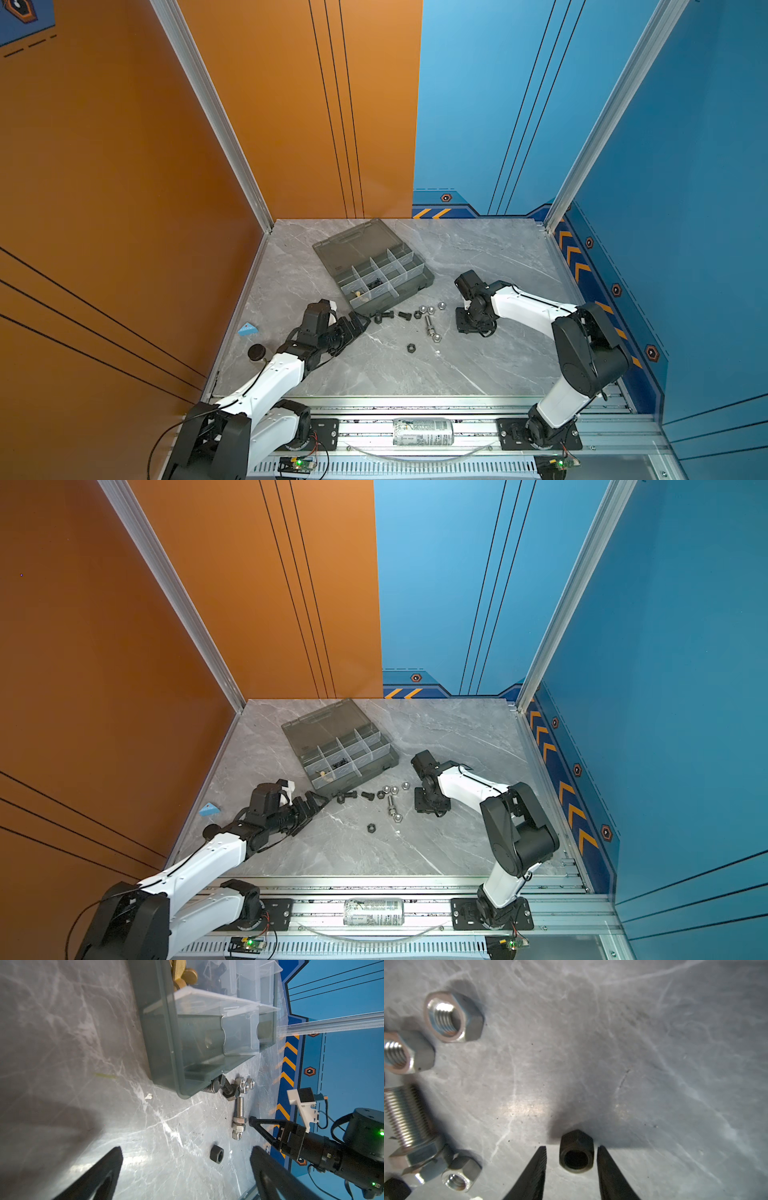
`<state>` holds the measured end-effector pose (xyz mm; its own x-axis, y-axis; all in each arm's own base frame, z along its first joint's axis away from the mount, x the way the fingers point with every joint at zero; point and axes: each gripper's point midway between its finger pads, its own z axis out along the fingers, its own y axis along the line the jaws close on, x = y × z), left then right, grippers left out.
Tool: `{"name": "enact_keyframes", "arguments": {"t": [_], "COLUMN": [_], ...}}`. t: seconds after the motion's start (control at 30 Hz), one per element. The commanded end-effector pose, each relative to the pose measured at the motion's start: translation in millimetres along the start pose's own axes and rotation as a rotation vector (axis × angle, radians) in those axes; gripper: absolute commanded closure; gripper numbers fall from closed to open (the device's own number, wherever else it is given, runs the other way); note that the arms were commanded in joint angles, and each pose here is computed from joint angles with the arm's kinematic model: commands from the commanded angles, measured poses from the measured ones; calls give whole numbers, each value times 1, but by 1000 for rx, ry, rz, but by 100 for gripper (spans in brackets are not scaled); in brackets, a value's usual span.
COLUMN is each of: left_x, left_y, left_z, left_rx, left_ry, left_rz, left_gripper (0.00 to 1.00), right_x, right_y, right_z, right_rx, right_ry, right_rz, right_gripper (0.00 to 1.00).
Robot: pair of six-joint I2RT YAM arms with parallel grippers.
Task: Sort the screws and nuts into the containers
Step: 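Lower the right gripper and close it on the black hex nut, then lift the black hex nut and carry it over the box with the right gripper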
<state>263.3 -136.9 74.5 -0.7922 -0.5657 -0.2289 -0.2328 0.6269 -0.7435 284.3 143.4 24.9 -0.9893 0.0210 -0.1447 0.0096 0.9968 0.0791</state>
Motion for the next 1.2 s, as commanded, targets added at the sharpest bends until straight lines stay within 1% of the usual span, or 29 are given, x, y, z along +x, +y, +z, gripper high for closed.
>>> {"name": "enact_keyframes", "arguments": {"t": [0.0, 0.1, 0.2, 0.37, 0.43, 0.53, 0.77, 0.97, 1.17], "left_x": [-3, -3, -3, -2, -3, -2, -2, -2, -1], "left_y": [-16, -15, -17, -17, -17, -17, -17, -17, -18], "left_z": [-1, 0, 1, 1, 1, 1, 1, 1, 0], "left_rx": [39, 36, 38, 39, 39, 38, 37, 40, 42], "left_ry": [7, 9, 11, 14, 12, 12, 12, 12, 13], "left_rz": [20, 22, 21, 24, 23, 25, 25, 25, 28], "left_gripper": [2, 2, 2, 2, 2, 2, 2, 2, 2], "right_x": [4, 4, 4, 2, -3, -13, -41, -73, -114], "right_y": [-3, -3, -2, -1, 3, 13, 46, 91, 142], "right_z": [7, 8, 10, 8, 3, -9, -49, -80, -105], "right_rx": [7, 6, 5, -6, -21, -75, -190, -289, -382], "right_ry": [22, 22, 27, 16, -5, -50, -159, -236, -304], "right_rz": [22, 22, 18, 12, 1, -27, -109, -211, -267], "right_gripper": [59, 61, 68, 88, 94, 98, 99, 99, 99]}}
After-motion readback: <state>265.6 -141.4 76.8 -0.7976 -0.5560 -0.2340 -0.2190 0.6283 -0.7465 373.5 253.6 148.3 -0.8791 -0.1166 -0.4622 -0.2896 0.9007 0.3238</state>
